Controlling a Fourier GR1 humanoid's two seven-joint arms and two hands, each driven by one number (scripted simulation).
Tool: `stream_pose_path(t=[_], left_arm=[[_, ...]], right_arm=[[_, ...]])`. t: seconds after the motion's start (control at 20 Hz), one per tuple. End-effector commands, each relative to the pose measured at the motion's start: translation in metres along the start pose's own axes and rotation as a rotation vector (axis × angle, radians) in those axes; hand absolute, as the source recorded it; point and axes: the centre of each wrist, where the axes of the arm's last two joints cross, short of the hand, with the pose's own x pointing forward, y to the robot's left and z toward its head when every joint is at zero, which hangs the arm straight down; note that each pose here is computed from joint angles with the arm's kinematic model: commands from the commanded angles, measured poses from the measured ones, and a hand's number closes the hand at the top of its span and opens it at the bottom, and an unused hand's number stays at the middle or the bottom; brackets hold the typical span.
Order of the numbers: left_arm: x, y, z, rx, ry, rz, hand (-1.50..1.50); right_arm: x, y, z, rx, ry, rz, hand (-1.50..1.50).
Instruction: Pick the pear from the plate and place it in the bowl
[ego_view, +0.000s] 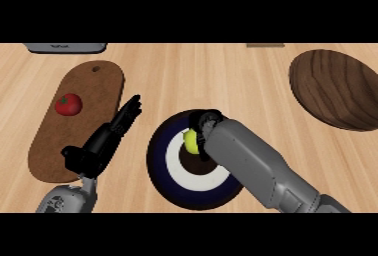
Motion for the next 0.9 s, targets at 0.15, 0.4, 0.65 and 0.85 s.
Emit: stream_pose_path(t=[0.15, 0.4, 0.65, 0.85], left_arm=[[-0.009, 0.005, -0.001, -0.007, -0.003, 0.015, 0.0], [0.0, -0.003, -0.013, 0.005, -0.006, 0.012, 0.0], [0.001, -0.003, 0.001, 0.01, -0.01, -0.016, 0.0], [0.008, -0.008, -0.005, -0.024, -0.01, -0.001, 0.0]], right_arm=[[0.005, 0.014, -0.009, -0.021, -0.011, -0.015, 1.5], [-0.013, -0.01, -0.009, -0.071, -0.002, -0.004, 1.5], [-0.114, -0.06, 0.008, -0.487, 0.369, -0.403, 1.5], [-0.141, -0.074, 0.015, -0.718, 0.629, -0.491, 1.5]])
